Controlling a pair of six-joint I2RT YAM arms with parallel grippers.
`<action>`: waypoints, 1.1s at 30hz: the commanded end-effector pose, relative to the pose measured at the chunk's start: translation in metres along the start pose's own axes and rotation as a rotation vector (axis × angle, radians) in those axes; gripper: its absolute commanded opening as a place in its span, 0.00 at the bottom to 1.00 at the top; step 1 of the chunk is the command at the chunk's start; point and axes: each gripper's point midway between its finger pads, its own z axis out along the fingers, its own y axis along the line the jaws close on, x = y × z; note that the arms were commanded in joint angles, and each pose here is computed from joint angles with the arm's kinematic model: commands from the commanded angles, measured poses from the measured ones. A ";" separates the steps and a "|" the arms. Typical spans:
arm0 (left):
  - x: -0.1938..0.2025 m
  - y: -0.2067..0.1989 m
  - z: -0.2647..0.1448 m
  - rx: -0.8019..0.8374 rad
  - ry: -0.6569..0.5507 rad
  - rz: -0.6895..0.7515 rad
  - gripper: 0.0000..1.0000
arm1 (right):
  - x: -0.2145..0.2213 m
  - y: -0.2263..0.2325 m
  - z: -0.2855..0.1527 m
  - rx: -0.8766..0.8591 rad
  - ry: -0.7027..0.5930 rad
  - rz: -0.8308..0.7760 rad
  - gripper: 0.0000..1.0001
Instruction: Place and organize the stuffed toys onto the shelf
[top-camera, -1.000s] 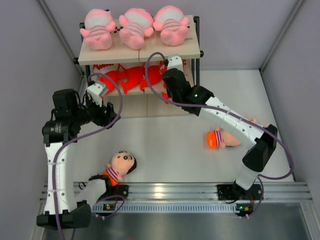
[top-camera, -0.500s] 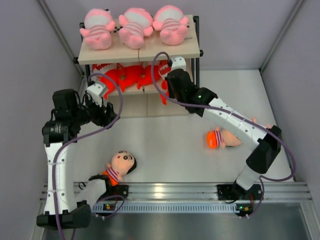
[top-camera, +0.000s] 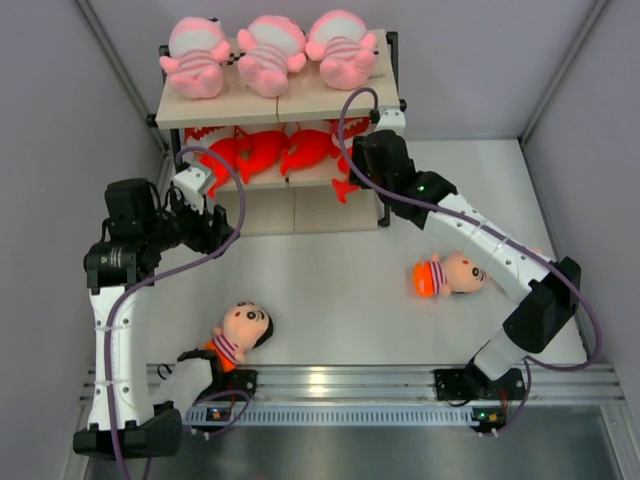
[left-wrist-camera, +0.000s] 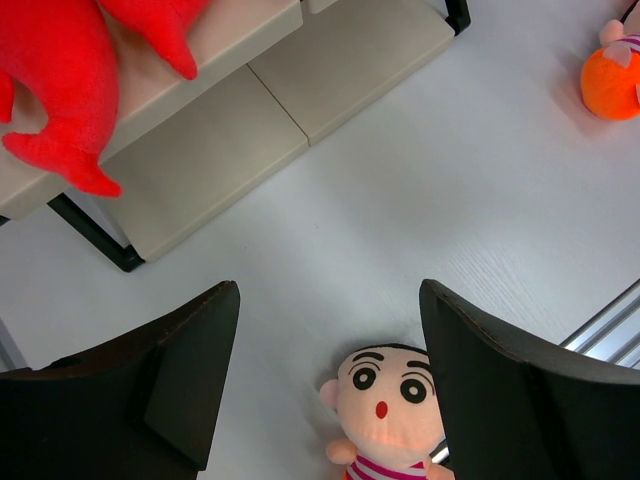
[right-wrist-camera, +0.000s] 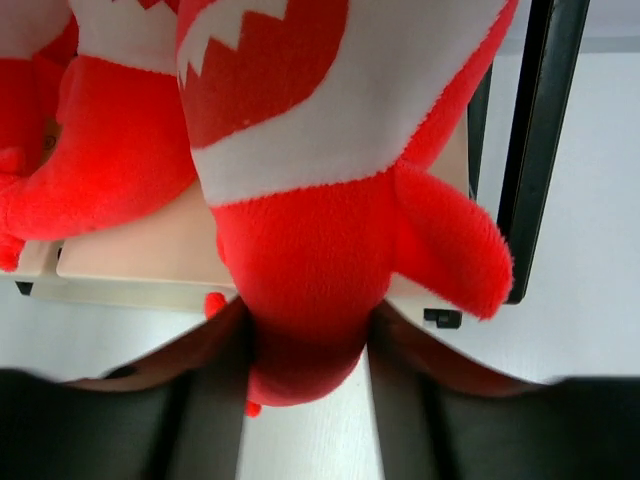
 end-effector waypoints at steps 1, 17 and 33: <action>-0.003 -0.004 -0.005 0.004 -0.016 0.020 0.79 | -0.036 -0.008 -0.012 -0.010 -0.097 0.135 0.51; 0.000 -0.005 -0.005 0.008 -0.012 0.031 0.79 | -0.024 -0.022 -0.025 0.015 -0.071 0.161 0.89; 0.007 -0.006 -0.006 0.006 0.006 0.033 0.79 | 0.020 0.021 -0.095 -0.327 -0.183 -0.383 0.92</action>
